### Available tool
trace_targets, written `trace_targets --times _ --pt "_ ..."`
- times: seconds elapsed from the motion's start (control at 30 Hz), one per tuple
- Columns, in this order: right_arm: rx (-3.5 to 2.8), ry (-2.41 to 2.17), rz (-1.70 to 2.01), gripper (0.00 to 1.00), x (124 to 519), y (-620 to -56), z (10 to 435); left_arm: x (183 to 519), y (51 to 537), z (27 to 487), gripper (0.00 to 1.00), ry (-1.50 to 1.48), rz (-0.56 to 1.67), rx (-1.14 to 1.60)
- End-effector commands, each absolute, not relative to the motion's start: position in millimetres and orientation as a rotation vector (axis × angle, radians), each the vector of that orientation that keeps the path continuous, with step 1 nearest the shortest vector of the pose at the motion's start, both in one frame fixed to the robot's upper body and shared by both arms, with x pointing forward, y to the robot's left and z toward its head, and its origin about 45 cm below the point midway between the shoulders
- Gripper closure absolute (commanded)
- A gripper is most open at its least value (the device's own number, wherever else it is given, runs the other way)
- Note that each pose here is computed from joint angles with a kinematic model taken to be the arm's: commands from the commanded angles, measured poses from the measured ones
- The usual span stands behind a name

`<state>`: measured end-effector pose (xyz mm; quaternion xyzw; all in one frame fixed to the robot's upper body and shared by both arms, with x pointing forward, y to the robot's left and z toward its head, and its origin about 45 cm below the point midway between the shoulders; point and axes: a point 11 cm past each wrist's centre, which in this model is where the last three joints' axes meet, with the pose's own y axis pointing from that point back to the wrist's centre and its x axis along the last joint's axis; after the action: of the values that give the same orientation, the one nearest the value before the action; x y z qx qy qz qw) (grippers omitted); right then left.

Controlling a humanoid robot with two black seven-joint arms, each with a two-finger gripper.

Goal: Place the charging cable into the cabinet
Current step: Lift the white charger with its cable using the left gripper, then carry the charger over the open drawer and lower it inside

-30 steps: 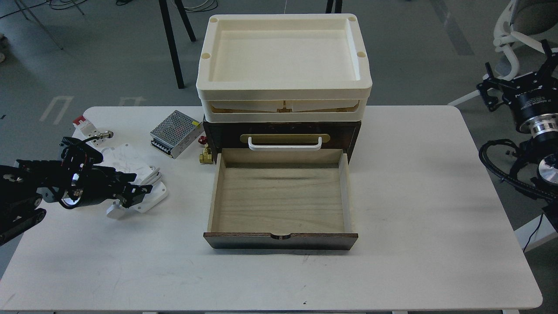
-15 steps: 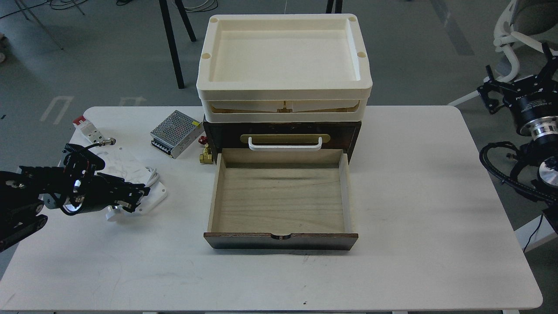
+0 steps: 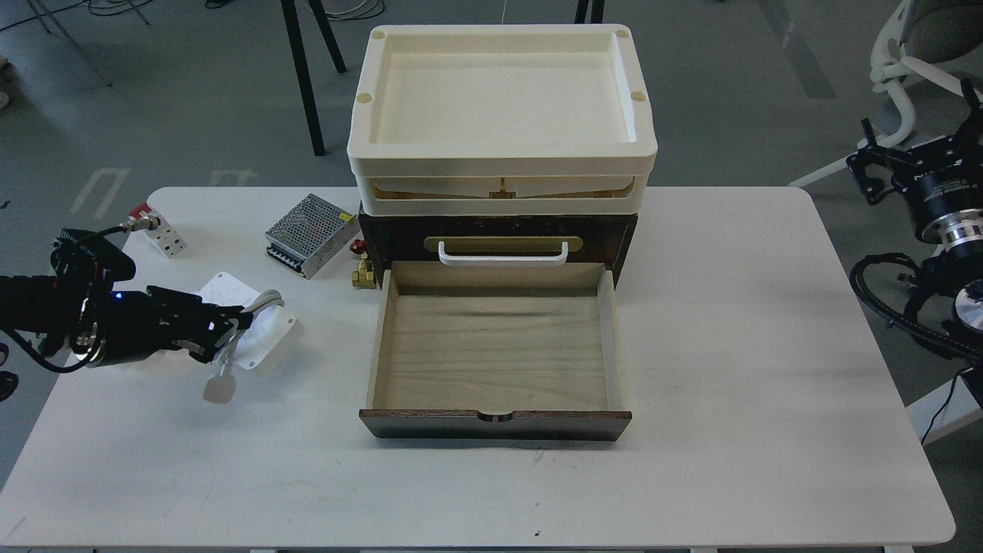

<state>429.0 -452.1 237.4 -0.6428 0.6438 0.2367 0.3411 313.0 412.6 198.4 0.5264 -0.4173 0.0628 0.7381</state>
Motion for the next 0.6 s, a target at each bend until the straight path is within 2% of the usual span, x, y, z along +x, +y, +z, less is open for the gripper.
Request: trace_targets --times 0.0,0.23,0.33,0.57 --pt "-1.671 1.676 0.615 0.00 428.7 -452.8 237.4 301.7 397.2 232.0 1.00 -0.971 0.142 1.090" --pt "-1.671 1.681 0.616 0.00 428.4 -453.2 236.1 286.0 335.9 278.9 1.00 -1.056 0.144 0.876" --pt "-1.667 1.688 0.615 0.00 427.9 -455.0 235.2 289.9 306.8 290.2 1.00 -1.020 0.206 0.741" --pt "-1.671 1.704 0.607 0.00 426.4 -460.1 236.3 292.6 242.0 272.7 1.00 -0.961 0.179 0.535"
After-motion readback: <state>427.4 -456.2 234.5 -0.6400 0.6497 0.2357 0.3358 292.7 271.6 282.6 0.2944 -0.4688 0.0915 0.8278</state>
